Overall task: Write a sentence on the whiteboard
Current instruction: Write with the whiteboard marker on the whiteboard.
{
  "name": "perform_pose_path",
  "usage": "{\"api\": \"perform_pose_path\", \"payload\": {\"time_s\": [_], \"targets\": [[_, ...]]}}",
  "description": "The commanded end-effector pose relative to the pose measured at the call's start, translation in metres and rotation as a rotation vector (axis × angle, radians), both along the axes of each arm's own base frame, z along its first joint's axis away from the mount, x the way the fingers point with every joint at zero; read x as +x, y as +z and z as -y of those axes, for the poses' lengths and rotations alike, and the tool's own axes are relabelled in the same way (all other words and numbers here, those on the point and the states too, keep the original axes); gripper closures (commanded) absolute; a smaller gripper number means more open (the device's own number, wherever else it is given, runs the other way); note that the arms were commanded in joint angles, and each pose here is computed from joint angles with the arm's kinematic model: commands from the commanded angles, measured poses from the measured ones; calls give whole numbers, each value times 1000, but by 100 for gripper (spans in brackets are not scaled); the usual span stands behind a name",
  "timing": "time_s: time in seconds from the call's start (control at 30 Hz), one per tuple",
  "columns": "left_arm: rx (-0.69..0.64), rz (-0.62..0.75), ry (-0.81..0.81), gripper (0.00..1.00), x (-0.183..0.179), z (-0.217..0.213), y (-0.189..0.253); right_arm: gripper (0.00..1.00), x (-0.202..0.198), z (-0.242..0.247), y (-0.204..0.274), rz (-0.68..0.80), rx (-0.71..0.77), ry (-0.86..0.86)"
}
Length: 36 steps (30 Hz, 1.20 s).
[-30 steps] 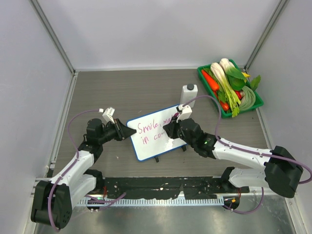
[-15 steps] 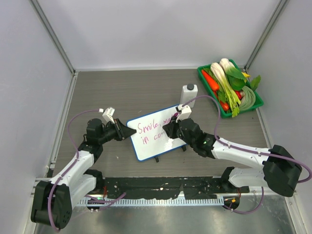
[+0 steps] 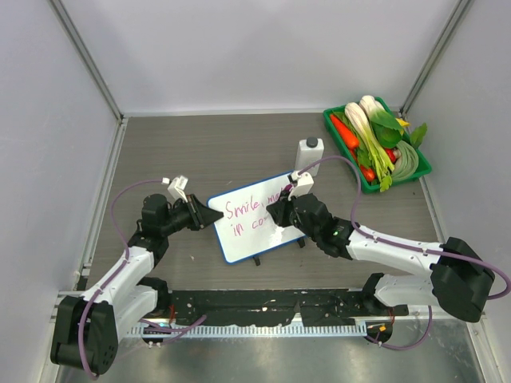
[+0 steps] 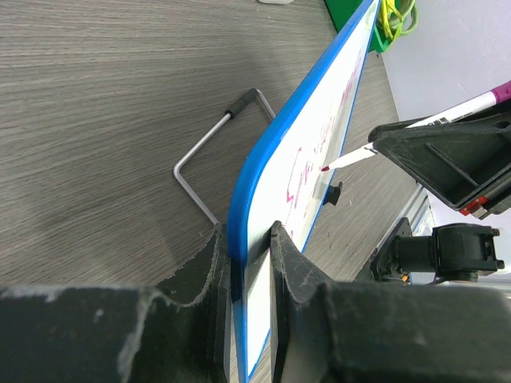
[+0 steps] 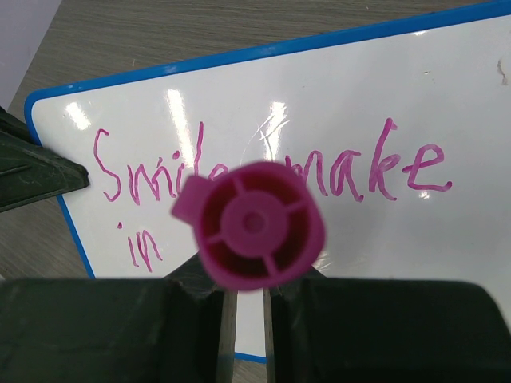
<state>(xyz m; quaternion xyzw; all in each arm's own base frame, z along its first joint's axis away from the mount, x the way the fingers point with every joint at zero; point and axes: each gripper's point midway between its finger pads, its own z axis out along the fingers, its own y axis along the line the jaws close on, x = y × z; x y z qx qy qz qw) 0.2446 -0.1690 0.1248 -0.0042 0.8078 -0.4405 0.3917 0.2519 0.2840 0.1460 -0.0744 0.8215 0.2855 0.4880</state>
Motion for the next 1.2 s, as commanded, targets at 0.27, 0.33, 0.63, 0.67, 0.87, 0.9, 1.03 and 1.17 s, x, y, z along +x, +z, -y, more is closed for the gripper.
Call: {"api": "perform_pose_path", "payload": {"time_s": [0.27,0.33,0.63,0.67,0.87,0.9,1.03,1.17], "targets": [[159,22,132,100,17,-30,-27,99,12,-7,29,65,59,-24],[158,23,132,100,17,-30,-27,98,13,-7,30,66,60,-26],[158,23,131,100,17,-29,-27,98,12,-6,16,46,32,-23],[157,23,130,100,17,-29,-26,99,10,-5,13,42,28,-21],[156,25,128,100,17,-29,-26,99,6,-1,5,25,13,-16],[157,22,127,100,16,-29,-27,98,5,0,3,20,9,-16],[155,22,125,100,16,-29,-26,99,3,0,-1,10,0,-9],[156,22,125,100,17,-28,-26,99,2,0,-4,1,1,-7]]}}
